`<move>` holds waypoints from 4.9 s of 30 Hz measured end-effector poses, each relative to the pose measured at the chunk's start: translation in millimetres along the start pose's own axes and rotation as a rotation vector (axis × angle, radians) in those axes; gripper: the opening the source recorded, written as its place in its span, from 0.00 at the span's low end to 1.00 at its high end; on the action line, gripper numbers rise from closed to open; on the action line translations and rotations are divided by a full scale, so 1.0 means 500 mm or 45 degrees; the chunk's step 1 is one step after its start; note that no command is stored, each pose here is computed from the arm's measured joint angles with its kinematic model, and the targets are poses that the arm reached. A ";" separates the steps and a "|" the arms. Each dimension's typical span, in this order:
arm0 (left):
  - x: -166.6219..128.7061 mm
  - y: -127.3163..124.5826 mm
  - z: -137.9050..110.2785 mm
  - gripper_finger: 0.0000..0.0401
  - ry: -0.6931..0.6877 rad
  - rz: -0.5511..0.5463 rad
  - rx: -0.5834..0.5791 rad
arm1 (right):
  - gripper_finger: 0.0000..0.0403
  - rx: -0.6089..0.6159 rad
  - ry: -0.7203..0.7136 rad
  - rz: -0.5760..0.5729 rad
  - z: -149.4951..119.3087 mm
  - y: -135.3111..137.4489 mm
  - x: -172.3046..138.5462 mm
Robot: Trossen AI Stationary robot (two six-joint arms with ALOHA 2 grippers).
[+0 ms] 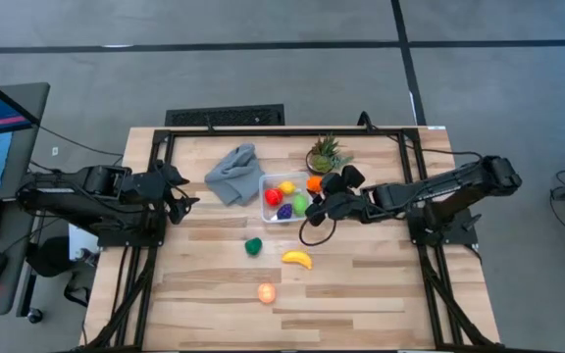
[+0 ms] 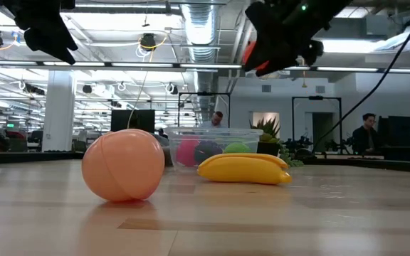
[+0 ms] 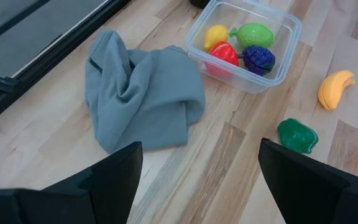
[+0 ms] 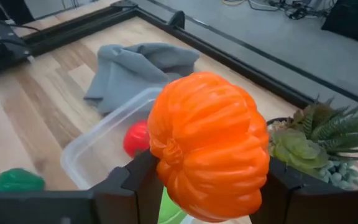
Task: Pick and placing Produce into tupperware
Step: Put the orange bell pepper into the transparent bin, then put the yellow banana into the transparent bin
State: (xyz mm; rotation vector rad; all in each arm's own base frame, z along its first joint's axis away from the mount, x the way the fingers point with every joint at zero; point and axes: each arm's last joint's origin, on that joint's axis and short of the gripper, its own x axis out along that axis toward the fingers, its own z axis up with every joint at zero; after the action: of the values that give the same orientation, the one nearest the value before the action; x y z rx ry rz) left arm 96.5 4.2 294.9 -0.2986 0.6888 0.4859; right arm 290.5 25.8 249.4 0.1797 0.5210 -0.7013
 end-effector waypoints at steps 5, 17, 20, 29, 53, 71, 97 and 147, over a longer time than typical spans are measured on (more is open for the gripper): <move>0.000 0.000 0.000 0.77 0.000 0.000 0.000 | 0.50 0.025 0.006 0.094 -0.016 -0.012 0.027; 0.000 -0.004 0.008 0.77 -0.049 -0.028 -0.022 | 0.50 0.062 0.023 0.242 -0.043 -0.040 0.085; -0.001 -0.006 0.012 0.77 -0.072 -0.039 -0.031 | 0.50 0.083 0.008 0.311 -0.041 -0.034 0.109; -0.001 -0.008 0.015 0.77 -0.096 -0.052 -0.094 | 0.49 0.048 0.083 0.437 -0.084 -0.012 0.177; -0.002 -0.008 0.026 0.77 -0.194 0.001 -0.243 | 0.50 -0.061 0.188 0.523 -0.060 -0.031 0.286; -0.001 -0.007 0.027 0.77 -0.221 0.041 -0.257 | 0.57 -0.095 0.267 0.577 -0.067 -0.040 0.288; -0.001 -0.007 0.028 0.77 -0.229 0.044 -0.275 | 0.60 -0.121 0.238 0.558 -0.018 -0.056 0.222; -0.002 -0.005 0.030 0.77 -0.262 0.096 -0.240 | 0.60 -0.222 0.340 0.577 -0.070 0.034 -0.098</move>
State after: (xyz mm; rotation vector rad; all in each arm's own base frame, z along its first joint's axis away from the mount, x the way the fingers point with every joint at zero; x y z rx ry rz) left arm 105.0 8.1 306.8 -0.3945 0.4553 0.6461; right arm 256.2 77.7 244.5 0.2199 0.7632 -0.1876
